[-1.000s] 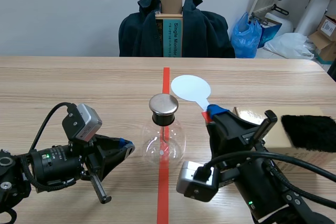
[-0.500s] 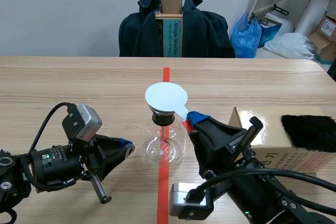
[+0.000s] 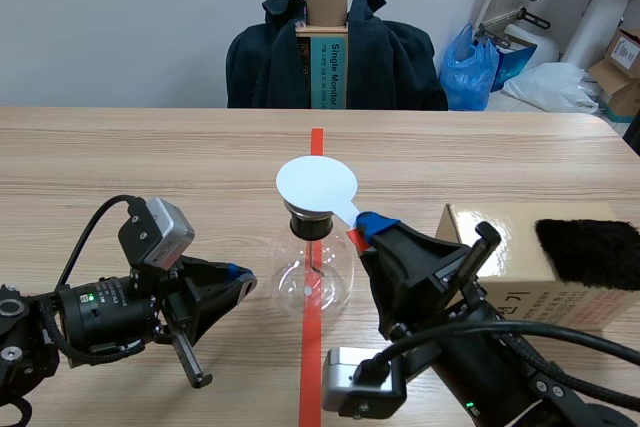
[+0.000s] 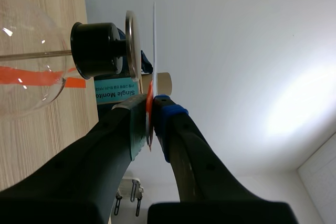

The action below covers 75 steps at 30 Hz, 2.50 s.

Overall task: Do the electroscope experiment.
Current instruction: 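Move the plate toward and away from the electroscope, then put the plate down on the right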

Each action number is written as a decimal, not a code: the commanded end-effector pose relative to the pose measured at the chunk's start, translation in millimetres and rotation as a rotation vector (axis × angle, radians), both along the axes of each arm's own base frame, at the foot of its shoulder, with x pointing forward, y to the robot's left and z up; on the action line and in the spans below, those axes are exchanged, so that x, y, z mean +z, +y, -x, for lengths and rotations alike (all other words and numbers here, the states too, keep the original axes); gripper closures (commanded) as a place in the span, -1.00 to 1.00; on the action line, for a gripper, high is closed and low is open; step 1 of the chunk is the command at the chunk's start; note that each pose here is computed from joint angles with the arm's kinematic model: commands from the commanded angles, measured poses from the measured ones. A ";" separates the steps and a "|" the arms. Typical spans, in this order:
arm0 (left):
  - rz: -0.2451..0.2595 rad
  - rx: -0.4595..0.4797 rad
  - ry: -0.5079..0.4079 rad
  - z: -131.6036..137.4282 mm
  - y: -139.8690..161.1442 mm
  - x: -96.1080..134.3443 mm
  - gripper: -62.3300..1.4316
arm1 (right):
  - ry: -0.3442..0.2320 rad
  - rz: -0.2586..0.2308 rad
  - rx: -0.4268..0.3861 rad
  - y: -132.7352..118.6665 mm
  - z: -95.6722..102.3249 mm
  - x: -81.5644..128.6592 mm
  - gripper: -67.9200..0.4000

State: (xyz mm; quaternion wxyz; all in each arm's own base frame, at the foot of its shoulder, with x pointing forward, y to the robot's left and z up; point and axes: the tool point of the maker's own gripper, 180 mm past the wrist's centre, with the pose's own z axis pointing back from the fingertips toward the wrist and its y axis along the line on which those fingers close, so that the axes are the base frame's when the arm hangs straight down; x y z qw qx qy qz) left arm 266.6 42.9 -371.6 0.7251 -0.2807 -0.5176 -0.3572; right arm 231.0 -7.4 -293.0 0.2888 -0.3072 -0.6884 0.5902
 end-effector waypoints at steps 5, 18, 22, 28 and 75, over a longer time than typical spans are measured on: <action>0.036 -0.003 -0.030 -3.4 -5.3 12.1 0.86 | -0.031 -0.012 -0.069 -11.1 -12.3 10.0 0.97; 0.036 -0.003 -0.030 -3.3 -5.3 12.0 0.86 | 0.008 -0.046 -0.394 -63.7 -38.8 6.9 0.97; 0.036 -0.003 -0.030 -3.3 -5.3 12.0 0.86 | 0.010 -0.058 -0.472 -77.3 -39.9 7.7 0.97; 0.036 -0.003 -0.030 -3.3 -5.3 12.0 0.86 | 0.000 -0.079 -0.538 -92.9 -27.6 21.2 0.97; 0.035 -0.088 -0.121 106.8 41.2 153.5 -1.00 | 0.190 0.037 -0.682 -140.4 19.4 -36.2 0.40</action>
